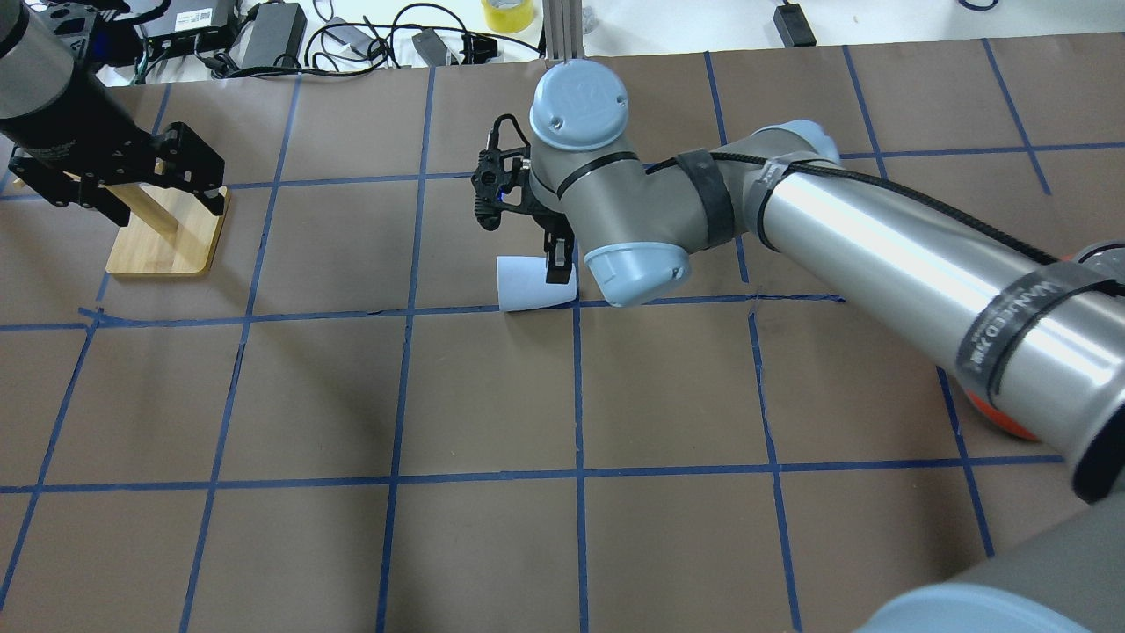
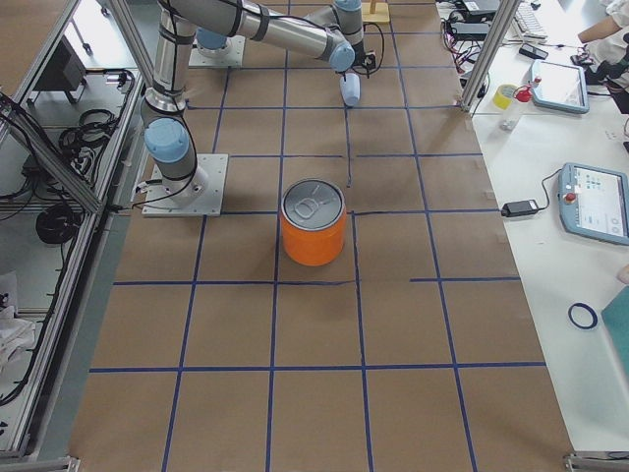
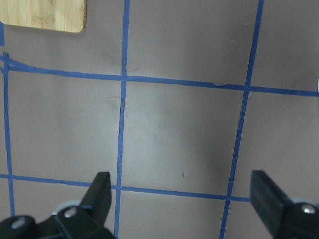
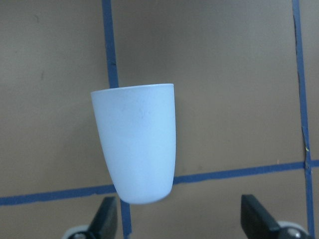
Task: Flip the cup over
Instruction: 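Set the cup down on its side and open the right gripper, then raise the right gripper away while the left gripper reaches to the cup's open end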
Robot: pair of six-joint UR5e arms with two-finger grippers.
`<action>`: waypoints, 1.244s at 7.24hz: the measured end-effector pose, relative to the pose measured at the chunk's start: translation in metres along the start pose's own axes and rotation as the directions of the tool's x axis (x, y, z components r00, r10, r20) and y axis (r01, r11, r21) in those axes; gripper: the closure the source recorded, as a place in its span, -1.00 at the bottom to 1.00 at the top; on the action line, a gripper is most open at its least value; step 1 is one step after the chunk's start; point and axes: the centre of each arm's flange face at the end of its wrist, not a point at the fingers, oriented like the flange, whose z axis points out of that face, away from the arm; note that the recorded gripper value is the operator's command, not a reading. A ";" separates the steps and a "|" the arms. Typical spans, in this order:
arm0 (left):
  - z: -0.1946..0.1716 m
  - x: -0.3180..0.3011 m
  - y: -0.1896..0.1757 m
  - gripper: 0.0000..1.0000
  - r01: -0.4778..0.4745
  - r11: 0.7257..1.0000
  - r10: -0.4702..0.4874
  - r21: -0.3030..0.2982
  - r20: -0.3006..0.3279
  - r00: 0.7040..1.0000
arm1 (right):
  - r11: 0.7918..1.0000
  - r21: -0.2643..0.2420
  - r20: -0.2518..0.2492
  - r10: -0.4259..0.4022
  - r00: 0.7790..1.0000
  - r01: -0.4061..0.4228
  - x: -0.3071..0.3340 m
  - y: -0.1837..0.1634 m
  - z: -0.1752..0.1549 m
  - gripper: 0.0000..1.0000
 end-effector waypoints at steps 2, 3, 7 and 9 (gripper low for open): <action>0.021 0.023 -0.013 -1.00 -0.028 1.000 0.028 0.000 -0.049 0.998 | 0.991 0.025 0.057 0.131 0.990 -0.133 0.026 0.064 -0.054 -0.15; 0.038 0.046 -0.025 -1.00 -0.049 0.998 0.051 0.026 -0.060 0.997 | 0.978 0.028 0.080 0.202 0.976 -0.204 0.033 0.096 -0.087 -0.15; 0.136 0.127 -0.057 -1.00 -0.082 0.996 0.088 0.032 -0.303 0.949 | 0.859 -0.013 0.036 0.512 0.858 -0.512 0.025 0.145 -0.182 -0.64; 0.186 0.158 -0.068 -1.00 -0.086 0.996 0.088 0.023 -0.360 0.929 | 0.742 -0.015 -0.023 0.670 0.742 -0.670 0.017 0.152 -0.208 -1.00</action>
